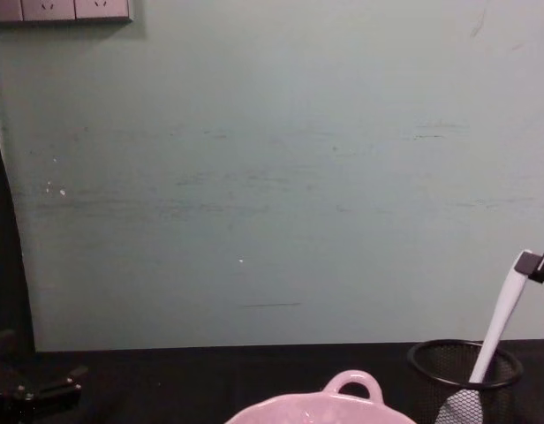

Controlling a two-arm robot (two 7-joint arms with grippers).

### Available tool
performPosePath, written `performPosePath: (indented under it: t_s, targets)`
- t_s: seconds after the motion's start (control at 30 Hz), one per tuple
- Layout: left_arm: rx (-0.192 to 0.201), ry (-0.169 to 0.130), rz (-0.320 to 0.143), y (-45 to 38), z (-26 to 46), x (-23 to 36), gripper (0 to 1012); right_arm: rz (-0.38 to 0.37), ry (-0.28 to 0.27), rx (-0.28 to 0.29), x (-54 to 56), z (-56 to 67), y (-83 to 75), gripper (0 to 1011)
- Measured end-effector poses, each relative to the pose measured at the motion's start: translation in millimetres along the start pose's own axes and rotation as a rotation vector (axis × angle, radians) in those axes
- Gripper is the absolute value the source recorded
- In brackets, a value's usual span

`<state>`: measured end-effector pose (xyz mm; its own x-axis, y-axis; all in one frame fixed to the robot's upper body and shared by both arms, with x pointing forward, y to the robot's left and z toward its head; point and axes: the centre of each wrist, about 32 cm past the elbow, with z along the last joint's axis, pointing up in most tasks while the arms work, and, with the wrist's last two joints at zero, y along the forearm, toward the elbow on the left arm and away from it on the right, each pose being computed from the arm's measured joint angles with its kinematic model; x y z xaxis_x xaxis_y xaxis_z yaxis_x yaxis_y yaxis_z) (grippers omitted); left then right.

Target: Use the one hand to pick up the spoon and stir the clear water in the bowl.

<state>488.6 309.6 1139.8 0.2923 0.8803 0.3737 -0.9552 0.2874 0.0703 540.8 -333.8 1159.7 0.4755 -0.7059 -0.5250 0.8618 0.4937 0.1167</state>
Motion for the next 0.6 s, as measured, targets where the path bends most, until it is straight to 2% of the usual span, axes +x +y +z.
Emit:
performPosePath:
  t_s: [0.17, 0.3, 0.37, 0.4, 0.53, 0.6]
  targets:
    - [0.0, 0.0, 0.0, 0.0, 0.0, 0.0, 1011, 0.01, -0.054, 0.003, -7.3, 5.9, -1.4, 86]
    - [0.0, 0.0, 0.0, 0.0, 0.0, 0.0, 1011, 0.023, -0.133, -0.001, -16.8, 13.5, -1.6, 85]
    - [0.0, 0.0, 0.0, 0.0, 0.0, 0.0, 1011, 0.037, -0.213, -0.01, -26.5, 21.7, -0.2, 85]
    - [0.0, 0.0, 0.0, 0.0, 0.0, 0.0, 1011, 0.037, -0.213, -0.01, -26.5, 21.7, -0.2, 85]
    - [0.0, 0.0, 0.0, 0.0, 0.0, 0.0, 1011, 0.074, -0.315, -0.024, -43.1, 38.6, 4.4, 85]
    - [0.0, 0.0, 0.0, 0.0, 0.0, 0.0, 1011, 0.089, -0.345, -0.032, -49.0, 45.2, 6.3, 85]
